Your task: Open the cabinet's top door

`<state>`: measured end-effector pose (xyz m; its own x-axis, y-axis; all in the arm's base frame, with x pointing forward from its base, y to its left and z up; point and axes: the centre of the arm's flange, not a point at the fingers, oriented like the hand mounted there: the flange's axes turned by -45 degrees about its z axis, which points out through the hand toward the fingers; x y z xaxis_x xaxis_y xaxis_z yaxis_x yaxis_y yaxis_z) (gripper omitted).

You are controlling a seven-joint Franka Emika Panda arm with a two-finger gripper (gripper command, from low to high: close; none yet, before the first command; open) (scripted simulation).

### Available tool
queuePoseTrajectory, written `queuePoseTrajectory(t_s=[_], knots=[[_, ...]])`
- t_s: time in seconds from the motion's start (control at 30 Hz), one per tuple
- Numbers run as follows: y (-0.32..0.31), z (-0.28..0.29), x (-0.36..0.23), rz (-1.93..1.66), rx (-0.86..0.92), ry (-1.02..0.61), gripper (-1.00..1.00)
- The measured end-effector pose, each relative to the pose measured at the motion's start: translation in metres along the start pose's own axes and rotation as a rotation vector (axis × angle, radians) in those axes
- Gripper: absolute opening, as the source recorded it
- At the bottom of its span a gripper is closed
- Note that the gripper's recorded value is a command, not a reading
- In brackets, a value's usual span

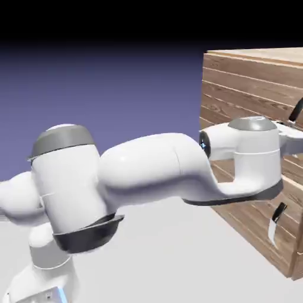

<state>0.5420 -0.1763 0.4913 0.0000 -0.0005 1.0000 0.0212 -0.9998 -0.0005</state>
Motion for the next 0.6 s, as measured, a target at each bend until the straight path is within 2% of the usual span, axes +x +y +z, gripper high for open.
queuePoseTrajectory(t_s=[0.6], knots=[[-0.067, -0.147, 0.000, -0.001, -0.302, 0.001, -1.00]])
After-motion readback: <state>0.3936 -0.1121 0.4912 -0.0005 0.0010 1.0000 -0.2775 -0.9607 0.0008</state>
